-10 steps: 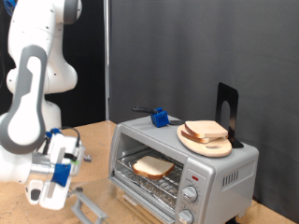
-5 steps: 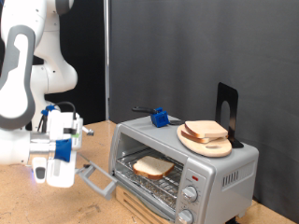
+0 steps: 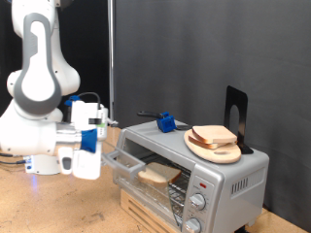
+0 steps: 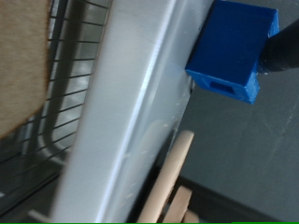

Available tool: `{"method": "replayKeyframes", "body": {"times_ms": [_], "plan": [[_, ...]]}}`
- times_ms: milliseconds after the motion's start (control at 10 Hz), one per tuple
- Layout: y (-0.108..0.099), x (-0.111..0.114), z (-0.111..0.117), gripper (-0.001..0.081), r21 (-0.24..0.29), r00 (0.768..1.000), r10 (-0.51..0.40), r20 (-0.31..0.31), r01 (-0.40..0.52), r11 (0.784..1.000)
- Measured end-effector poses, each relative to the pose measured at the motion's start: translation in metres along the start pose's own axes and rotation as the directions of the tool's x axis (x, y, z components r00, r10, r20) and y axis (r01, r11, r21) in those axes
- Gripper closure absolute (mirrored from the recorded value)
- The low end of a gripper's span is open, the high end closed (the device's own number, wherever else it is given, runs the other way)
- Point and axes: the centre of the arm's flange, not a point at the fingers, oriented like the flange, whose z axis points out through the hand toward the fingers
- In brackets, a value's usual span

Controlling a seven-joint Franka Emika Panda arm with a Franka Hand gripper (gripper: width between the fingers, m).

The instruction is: Make a piece of toast with the oven

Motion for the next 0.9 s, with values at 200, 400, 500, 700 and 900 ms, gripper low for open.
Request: {"method": "replayKeyframes", "body": {"times_ms": [200, 400, 500, 700, 900], "plan": [[-0.008, -0.011, 0.027, 0.0001, -0.01, 1.0, -0.011, 0.025, 0.011, 1.0], [-0.015, -0.022, 0.05, 0.0001, -0.016, 0.999, -0.01, 0.039, 0.01, 1.0], [-0.02, -0.027, 0.051, 0.0001, -0.018, 1.0, -0.002, 0.03, 0.003, 1.0], [-0.024, -0.04, 0.046, 0.0001, -0.011, 0.998, 0.036, 0.052, -0.036, 0.999], [-0.02, -0.052, 0.033, 0.0001, -0.018, 0.994, 0.081, 0.074, -0.079, 0.997]]}}
